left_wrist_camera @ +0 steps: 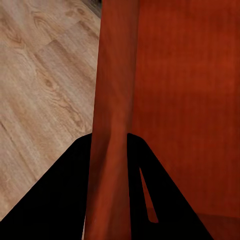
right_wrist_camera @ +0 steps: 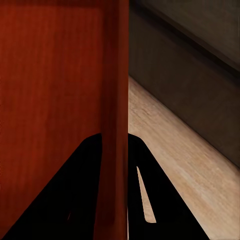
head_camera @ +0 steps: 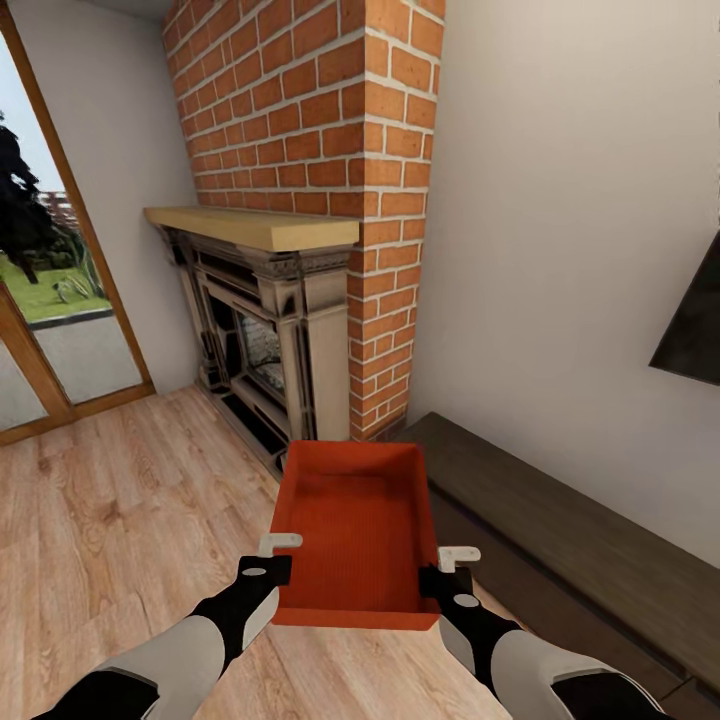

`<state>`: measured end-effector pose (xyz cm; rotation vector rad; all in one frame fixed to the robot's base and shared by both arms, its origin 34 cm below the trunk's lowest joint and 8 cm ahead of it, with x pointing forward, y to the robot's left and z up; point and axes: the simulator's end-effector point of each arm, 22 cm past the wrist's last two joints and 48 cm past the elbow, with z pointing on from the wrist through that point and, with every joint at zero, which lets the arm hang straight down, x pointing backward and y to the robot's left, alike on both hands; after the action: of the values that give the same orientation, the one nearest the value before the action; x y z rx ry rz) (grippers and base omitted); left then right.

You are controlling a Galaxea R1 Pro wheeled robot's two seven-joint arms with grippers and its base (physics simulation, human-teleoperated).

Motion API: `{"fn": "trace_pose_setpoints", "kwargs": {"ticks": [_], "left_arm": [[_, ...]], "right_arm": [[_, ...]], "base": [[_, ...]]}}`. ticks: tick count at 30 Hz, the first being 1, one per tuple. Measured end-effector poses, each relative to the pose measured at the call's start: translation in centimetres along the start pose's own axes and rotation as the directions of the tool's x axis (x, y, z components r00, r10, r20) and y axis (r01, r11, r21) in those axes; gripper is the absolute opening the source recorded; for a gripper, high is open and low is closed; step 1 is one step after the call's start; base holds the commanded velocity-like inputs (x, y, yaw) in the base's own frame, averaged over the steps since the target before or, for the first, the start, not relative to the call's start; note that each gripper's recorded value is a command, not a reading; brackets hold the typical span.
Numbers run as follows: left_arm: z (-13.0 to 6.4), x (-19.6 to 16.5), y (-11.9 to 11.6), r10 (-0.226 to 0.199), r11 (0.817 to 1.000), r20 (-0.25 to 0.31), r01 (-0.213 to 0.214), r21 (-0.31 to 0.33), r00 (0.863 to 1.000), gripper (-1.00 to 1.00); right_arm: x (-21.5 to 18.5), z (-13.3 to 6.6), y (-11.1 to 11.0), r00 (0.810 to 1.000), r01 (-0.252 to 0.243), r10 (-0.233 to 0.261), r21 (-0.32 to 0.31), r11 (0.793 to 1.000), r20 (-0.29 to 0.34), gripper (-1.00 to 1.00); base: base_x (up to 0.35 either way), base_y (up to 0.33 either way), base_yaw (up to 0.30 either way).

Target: Move the two storage containers from the living room to the garage. In the garage, place one container on the floor and stack the other container on top of it (either order is fine).

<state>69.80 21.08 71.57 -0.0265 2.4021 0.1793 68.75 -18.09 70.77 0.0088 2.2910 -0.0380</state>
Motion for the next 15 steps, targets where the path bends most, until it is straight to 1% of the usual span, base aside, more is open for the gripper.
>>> {"fn": "trace_pose_setpoints", "kwargs": {"ticks": [15], "left_arm": [[-0.6, -1.2, 0.2, -0.002, 1.0, 0.024, 0.002, 0.0, 1.0, -1.0]], "right_arm": [[-1.3, -0.5, 0.0, 1.0, -0.003, 0.003, 0.0, 1.0, 0.024, -1.0]], "base": [[0.0, 0.0, 0.0]]}}
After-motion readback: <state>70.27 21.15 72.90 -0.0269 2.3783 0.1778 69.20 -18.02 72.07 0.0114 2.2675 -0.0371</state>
